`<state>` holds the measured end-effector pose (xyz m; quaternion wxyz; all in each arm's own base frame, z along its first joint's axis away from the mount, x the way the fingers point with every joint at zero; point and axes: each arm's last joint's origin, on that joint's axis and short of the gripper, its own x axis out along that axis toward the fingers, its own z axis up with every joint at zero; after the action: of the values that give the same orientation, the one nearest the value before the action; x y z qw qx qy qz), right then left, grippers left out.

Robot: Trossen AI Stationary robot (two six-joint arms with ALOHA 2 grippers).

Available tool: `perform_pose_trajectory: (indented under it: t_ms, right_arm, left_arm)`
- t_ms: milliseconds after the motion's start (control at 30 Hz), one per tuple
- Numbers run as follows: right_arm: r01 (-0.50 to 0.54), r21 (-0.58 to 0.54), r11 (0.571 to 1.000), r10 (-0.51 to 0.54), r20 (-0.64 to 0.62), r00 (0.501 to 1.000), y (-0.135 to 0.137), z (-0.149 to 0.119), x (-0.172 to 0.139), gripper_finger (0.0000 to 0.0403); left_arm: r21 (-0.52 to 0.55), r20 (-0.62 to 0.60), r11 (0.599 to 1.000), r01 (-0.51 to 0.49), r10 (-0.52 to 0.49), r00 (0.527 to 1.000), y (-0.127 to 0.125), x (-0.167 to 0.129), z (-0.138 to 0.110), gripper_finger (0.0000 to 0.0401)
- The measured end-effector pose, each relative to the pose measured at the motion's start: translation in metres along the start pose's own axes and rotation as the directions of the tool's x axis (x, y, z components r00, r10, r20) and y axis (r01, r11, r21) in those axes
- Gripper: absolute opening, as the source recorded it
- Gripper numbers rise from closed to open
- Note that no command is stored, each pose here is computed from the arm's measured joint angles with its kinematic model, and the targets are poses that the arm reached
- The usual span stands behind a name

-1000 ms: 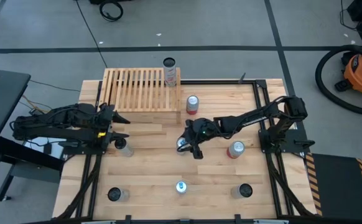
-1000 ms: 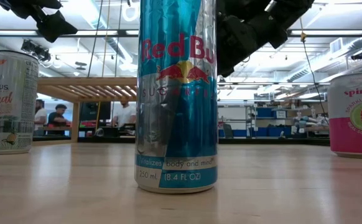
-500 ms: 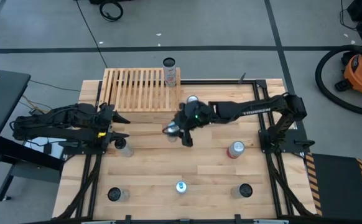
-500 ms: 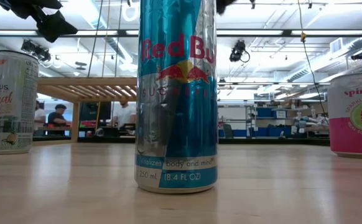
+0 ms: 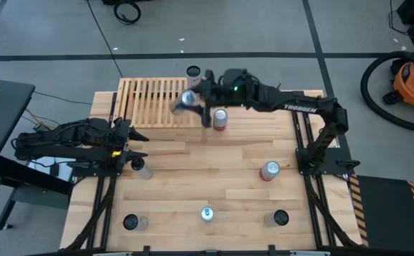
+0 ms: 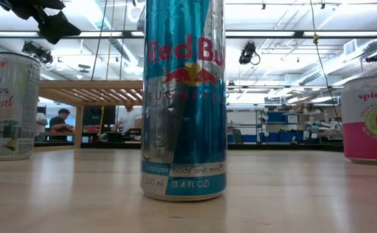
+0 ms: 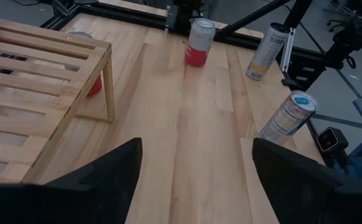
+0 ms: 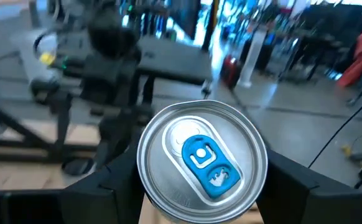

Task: Place canned beverage on shelf
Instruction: Put the top blue soda can on the shelf

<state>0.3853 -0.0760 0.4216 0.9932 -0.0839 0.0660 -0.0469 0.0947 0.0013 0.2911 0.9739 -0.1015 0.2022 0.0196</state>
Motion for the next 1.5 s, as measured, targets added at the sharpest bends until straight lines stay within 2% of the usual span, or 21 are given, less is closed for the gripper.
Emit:
perform_pose_trajectory:
  t_ms: [167, 367, 567, 667, 767, 933, 1100, 1333, 1500]
  right_arm:
    - [0.02, -0.068, 0.997, -0.013, 0.096, 0.995, -0.014, 0.022, -0.008, 0.0244]
    - [0.052, -0.075, 0.996, -0.04, 0.152, 0.988, -0.024, 0.034, -0.014, 0.0244]
    - [0.072, -0.038, 0.997, -0.065, 0.157, 0.985, -0.035, 0.029, -0.01, 0.0244]
    - [0.023, -0.013, 1.0, -0.021, 0.152, 0.988, -0.037, 0.016, 0.008, 0.0244]
    - [-0.002, -0.004, 1.0, 0.002, 0.117, 0.993, -0.037, 0.003, 0.025, 0.0244]
    - [-0.012, 0.008, 1.0, 0.012, 0.059, 0.998, -0.041, 0.0, 0.047, 0.0244]
    - [-0.035, 0.045, 0.998, 0.04, -0.114, 0.993, -0.043, -0.017, 0.071, 0.0244]
    - [0.016, 0.061, 0.998, -0.003, -0.211, 0.977, -0.055, -0.025, 0.081, 0.0244]
    - [0.024, 0.092, 0.995, 0.0, -0.245, 0.969, -0.07, -0.031, 0.076, 0.0244]
  left_arm:
    - [0.0, 0.0, 1.0, 0.0, 0.0, 1.0, 0.0, 0.0, 0.0, 0.0314]
    - [0.0, 0.012, 1.0, 0.003, -0.003, 1.0, 0.0, 0.0, 0.001, 0.0314]
    - [0.001, 0.029, 1.0, 0.006, -0.006, 1.0, -0.001, 0.0, 0.003, 0.0314]
    - [0.002, 0.038, 1.0, 0.007, -0.008, 0.999, -0.001, 0.0, 0.004, 0.0314]
    - [0.002, 0.035, 1.0, 0.007, -0.007, 0.999, -0.001, 0.0, 0.003, 0.0314]
    - [0.002, 0.031, 1.0, 0.006, -0.006, 0.999, -0.001, 0.0, 0.003, 0.0314]
    - [0.002, 0.023, 1.0, 0.005, -0.005, 1.0, 0.0, 0.0, 0.002, 0.0314]
    - [0.004, 0.011, 1.0, 0.002, -0.002, 1.0, 0.0, 0.0, 0.001, 0.0314]
    - [0.004, 0.011, 1.0, 0.002, -0.002, 1.0, 0.0, 0.0, 0.001, 0.0314]
